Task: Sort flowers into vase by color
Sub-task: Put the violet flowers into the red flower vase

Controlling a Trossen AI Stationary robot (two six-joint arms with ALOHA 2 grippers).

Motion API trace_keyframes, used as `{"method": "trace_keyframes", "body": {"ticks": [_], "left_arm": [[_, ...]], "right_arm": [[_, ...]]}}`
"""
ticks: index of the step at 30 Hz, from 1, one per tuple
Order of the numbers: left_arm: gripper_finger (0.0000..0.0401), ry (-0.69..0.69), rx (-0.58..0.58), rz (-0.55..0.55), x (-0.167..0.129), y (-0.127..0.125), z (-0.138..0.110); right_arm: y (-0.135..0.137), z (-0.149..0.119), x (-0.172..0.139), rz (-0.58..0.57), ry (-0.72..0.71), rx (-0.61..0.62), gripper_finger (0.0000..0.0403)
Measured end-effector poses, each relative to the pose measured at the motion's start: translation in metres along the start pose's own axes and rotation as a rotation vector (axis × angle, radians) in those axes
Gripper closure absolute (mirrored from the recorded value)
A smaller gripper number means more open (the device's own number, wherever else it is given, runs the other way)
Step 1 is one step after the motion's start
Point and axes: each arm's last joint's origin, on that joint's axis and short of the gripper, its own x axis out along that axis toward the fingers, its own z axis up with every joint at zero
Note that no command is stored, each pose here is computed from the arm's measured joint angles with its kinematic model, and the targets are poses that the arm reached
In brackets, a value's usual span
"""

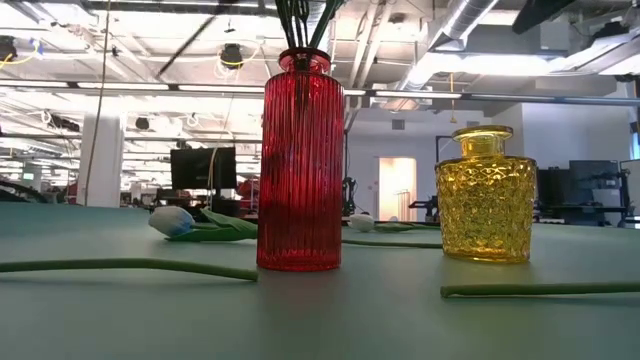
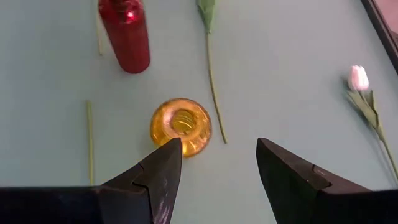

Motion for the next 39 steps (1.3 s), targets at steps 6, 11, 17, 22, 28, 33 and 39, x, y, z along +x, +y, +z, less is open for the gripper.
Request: {"method": "trace_keyframes", "body": {"ticks": [6, 11, 17, 22, 28, 33, 39], "left_arm": [[0.0388, -0.297, 0.01, -0.465, -0.036, -0.03, 0.045], [0.0388, -0.574, 0.017, -0.966, -0.063, -0.048, 0.063], [0.0388, -0.844, -0.046, -1.278, -0.086, -0.05, 0.078], [0.0388, -0.784, -0.068, -1.398, -0.083, -0.077, 0.065], [0.0388, -0.678, 0.072, -1.655, -0.093, -0.135, 0.02], [0.0388, -0.653, 0.384, -1.595, -0.116, -0.173, -0.029], [0.0388, -0.606, 0.606, -1.193, -0.12, -0.212, -0.082]], "right_arm": [[0.005, 0.004, 0.005, 0.014, -0.018, -0.01, 0.0168], [0.005, 0.004, 0.005, 0.014, -0.02, -0.015, 0.0168], [0.005, 0.004, 0.005, 0.016, -0.021, -0.008, 0.0168], [0.006, 0.005, 0.005, 0.023, -0.029, 0.001, 0.0168], [0.006, 0.006, 0.005, 0.028, -0.033, 0.014, 0.0168], [0.008, 0.005, 0.004, 0.036, -0.037, 0.009, 0.0168], [0.009, 0.005, 0.005, 0.035, -0.037, 0.009, 0.0168]]}}
